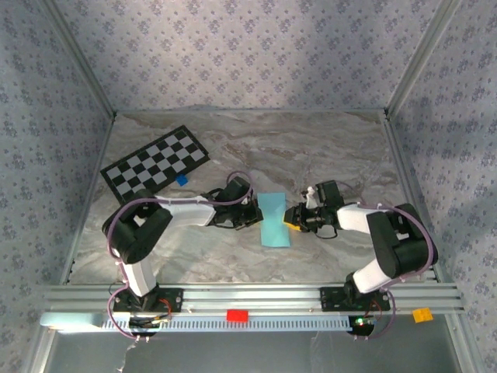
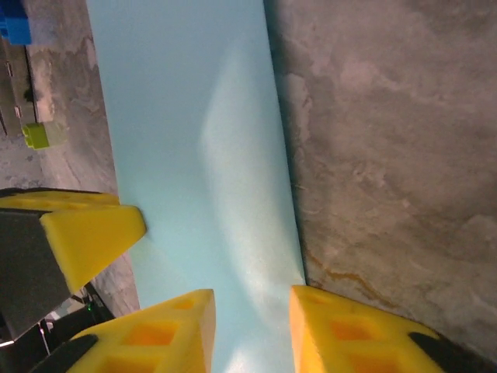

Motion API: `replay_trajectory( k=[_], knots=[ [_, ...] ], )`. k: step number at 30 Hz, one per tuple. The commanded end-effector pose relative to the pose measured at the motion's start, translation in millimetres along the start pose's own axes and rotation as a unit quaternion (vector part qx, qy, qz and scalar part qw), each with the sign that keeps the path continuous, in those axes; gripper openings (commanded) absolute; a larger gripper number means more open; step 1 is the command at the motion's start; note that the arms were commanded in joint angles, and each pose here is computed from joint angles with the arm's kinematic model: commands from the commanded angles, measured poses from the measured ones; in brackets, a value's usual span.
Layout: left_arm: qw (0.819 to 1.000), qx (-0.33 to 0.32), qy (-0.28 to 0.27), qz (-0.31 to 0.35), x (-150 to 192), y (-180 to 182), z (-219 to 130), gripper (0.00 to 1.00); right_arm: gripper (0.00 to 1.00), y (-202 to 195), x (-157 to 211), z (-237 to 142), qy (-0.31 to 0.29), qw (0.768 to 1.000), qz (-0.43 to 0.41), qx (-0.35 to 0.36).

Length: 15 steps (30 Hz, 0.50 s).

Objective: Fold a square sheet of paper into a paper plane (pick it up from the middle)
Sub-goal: Third fold the triangle at the center of the table.

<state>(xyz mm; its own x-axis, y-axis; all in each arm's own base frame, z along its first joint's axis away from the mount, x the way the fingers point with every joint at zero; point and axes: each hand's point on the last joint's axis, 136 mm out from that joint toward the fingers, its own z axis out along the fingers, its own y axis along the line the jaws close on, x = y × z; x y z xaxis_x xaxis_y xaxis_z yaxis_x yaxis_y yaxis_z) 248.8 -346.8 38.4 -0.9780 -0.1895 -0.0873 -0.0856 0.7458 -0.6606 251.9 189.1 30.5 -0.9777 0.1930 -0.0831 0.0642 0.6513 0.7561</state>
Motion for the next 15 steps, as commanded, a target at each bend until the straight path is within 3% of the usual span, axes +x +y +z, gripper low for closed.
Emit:
replay_trajectory(
  k=[1,3,9,15],
  knots=[
    [1.000,0.006,-0.020,-0.004,-6,-1,-12,0.03,0.42,4,-7,-13,-0.025,0.999,-0.008,0.025],
    [1.000,0.005,-0.023,-0.004,-7,0,-15,0.03,0.48,7,-9,-21,-0.040,0.998,-0.033,0.035],
    [0.999,0.003,-0.032,-0.008,-10,5,-22,0.03,0.49,8,-21,-41,-0.074,0.992,-0.054,0.086],
    [0.999,0.020,-0.030,-0.005,-12,-3,-23,0.03,0.49,-2,-22,-57,-0.093,0.985,0.027,0.145]
  ],
)
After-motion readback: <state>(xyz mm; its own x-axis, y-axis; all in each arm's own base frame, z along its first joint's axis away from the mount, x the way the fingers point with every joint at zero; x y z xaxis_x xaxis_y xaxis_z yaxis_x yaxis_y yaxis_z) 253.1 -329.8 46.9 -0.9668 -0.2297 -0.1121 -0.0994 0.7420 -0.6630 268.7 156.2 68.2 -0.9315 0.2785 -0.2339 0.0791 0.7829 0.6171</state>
